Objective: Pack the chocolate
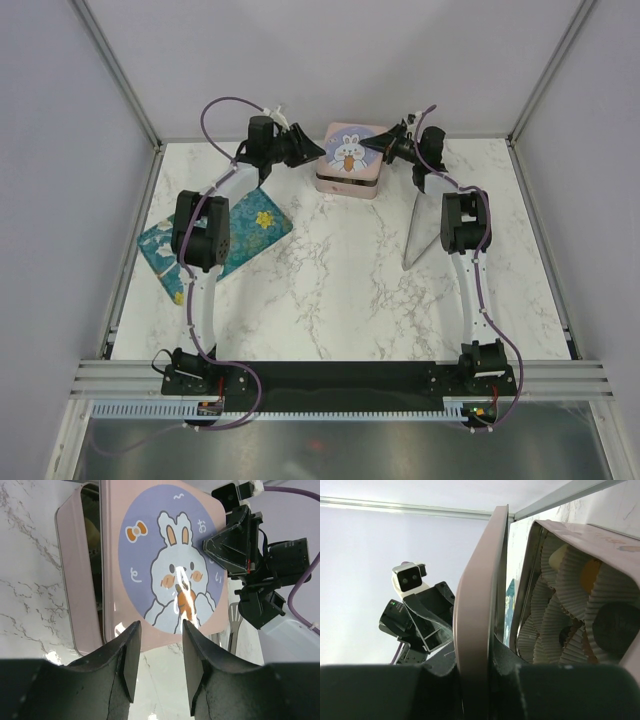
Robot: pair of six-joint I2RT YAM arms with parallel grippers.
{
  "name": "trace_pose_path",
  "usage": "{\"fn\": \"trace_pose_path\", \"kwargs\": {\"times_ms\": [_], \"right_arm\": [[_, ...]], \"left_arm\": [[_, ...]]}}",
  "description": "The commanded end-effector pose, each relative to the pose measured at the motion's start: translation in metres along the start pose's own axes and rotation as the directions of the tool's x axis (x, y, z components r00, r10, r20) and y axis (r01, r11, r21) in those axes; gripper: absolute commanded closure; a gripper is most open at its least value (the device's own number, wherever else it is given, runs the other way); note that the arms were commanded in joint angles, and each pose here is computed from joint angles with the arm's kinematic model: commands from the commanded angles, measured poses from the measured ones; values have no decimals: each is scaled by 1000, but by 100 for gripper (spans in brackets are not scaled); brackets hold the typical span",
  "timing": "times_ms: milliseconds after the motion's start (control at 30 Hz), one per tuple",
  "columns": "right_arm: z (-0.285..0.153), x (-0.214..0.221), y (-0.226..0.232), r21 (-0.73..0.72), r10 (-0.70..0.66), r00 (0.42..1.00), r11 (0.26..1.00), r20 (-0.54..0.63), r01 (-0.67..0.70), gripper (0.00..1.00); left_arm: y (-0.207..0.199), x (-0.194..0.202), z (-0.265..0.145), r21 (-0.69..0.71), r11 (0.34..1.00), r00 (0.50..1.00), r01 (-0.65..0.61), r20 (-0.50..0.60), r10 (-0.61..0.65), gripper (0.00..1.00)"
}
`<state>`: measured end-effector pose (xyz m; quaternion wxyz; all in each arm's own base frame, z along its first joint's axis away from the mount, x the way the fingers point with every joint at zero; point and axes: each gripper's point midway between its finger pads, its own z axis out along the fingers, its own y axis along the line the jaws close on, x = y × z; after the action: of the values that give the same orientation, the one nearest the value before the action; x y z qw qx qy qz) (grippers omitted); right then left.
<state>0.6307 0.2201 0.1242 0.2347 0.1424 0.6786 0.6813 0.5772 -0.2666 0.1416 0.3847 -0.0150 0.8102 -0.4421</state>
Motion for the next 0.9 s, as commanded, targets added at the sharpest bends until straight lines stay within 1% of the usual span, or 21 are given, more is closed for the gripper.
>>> {"fn": "trace_pose_path", "kwargs": {"times_ms": [0,200,300,333,700,867], "right_arm": [[5,5,32,-51,-74,997,996,-17,73,100],[9,8,15,-19,-58,998,998,-19,58,100],[11,8,9,-13,-55,998,998,-20,55,100],[11,9,5,-8,-46,999,999,-23,46,100],[7,9,-9,33,-62,998,997,-24,63,100],[6,6,-13,30,-49,999,998,-18,50,100]], "left_arm": [[-12,-28,-17,-26,998,997,-53,61,54,54],[14,-20,-13,-65,997,999,-31,39,34,53],[18,-16,-7,-51,998,999,-27,19,28,53],[25,-10,-3,-55,998,1000,-13,7,13,54],[45,10,13,-48,999,999,26,-41,-28,55],[42,11,15,-21,999,998,26,-48,-27,55]]}}
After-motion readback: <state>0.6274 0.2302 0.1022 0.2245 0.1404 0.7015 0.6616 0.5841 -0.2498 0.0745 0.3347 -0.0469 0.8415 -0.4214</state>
